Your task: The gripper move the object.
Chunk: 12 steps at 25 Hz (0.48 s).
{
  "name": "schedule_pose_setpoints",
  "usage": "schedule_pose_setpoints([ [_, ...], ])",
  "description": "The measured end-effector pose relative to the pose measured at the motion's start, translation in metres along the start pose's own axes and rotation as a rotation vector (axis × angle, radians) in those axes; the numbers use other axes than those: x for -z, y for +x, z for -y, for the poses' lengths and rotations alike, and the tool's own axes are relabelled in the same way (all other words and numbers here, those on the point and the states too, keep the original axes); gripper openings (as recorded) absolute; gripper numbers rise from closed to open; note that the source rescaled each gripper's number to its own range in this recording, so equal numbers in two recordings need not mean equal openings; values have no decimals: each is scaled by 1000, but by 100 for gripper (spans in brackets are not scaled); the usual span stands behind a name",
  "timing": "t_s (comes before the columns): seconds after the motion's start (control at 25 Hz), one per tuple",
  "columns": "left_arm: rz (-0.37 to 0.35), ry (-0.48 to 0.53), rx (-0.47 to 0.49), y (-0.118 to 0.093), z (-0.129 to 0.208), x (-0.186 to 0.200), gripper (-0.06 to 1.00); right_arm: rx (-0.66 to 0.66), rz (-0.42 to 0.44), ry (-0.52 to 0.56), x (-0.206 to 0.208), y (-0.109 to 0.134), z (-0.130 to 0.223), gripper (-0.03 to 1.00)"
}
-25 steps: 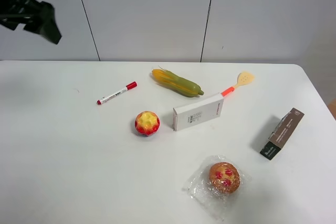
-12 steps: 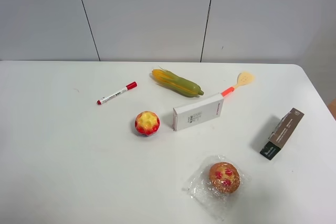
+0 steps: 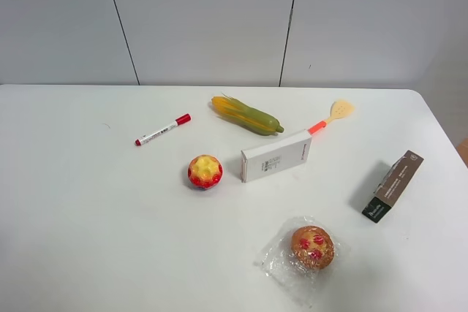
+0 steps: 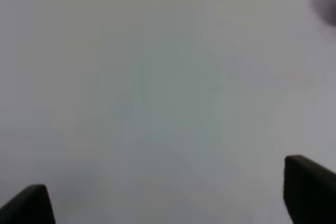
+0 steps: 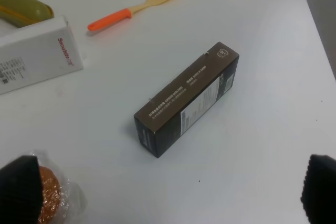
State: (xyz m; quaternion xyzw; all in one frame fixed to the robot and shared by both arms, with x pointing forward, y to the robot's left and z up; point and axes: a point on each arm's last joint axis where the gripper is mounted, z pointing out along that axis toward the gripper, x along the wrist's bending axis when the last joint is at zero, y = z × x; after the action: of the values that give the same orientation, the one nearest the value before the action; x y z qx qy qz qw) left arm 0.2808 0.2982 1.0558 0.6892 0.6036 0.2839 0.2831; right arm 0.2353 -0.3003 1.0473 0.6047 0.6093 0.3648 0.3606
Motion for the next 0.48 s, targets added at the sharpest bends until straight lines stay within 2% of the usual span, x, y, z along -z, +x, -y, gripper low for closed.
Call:
schedule_pose_setpoints([
  [0.12, -1, -36, 10, -1, 8, 4, 81, 0, 0, 0, 0, 0, 0, 100],
  [0.48, -17, -225, 17, -2, 26, 28, 78, 0, 0, 0, 0, 0, 0, 100],
])
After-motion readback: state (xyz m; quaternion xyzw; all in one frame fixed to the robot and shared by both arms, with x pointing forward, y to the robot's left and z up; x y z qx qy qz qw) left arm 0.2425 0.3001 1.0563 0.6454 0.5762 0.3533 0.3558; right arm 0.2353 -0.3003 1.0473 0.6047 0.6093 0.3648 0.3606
